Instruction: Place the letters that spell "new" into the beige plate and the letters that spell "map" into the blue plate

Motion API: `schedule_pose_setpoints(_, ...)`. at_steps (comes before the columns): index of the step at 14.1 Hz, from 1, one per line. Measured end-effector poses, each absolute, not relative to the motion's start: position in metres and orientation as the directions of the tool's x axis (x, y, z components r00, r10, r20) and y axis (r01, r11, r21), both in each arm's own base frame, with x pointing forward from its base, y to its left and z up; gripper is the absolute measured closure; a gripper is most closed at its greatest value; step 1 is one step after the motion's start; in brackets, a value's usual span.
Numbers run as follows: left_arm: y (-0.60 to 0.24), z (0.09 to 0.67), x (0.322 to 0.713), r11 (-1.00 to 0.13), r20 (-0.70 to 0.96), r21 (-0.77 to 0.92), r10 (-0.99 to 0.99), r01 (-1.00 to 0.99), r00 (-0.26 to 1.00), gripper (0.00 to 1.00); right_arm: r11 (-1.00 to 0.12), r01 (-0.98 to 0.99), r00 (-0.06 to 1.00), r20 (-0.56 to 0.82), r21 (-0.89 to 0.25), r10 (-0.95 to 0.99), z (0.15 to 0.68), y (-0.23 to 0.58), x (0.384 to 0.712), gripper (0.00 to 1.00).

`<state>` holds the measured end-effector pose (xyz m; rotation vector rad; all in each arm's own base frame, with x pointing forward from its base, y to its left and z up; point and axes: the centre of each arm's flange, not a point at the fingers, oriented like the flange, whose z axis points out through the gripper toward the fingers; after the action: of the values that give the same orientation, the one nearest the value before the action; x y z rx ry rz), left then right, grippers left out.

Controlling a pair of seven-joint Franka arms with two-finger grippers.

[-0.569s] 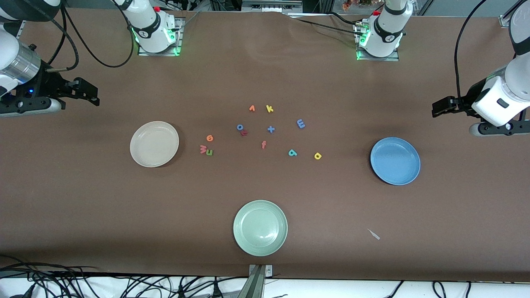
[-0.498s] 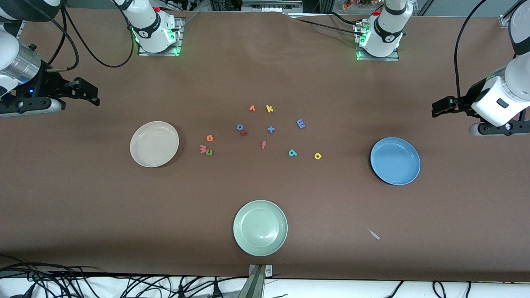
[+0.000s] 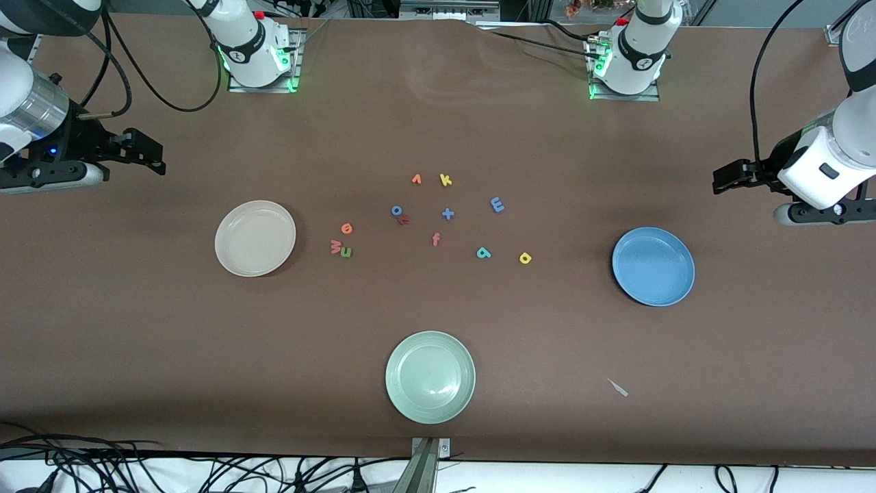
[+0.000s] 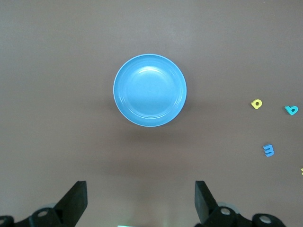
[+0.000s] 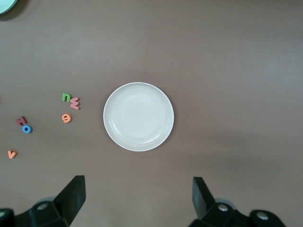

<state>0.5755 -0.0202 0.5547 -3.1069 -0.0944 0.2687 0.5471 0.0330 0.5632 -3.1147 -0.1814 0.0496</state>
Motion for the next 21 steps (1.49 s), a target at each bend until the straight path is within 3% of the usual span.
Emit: schedule_pose_setpoints(21, -0.0203, 0.5541, 0.5757, -0.998, -0.172, -0.027, 0.062, 0.058, 0.983, 0.0, -0.991, 0.128, 0.991, -0.041, -0.025, 0.129, 0.558, 0.0285, 0.5489, 0.0)
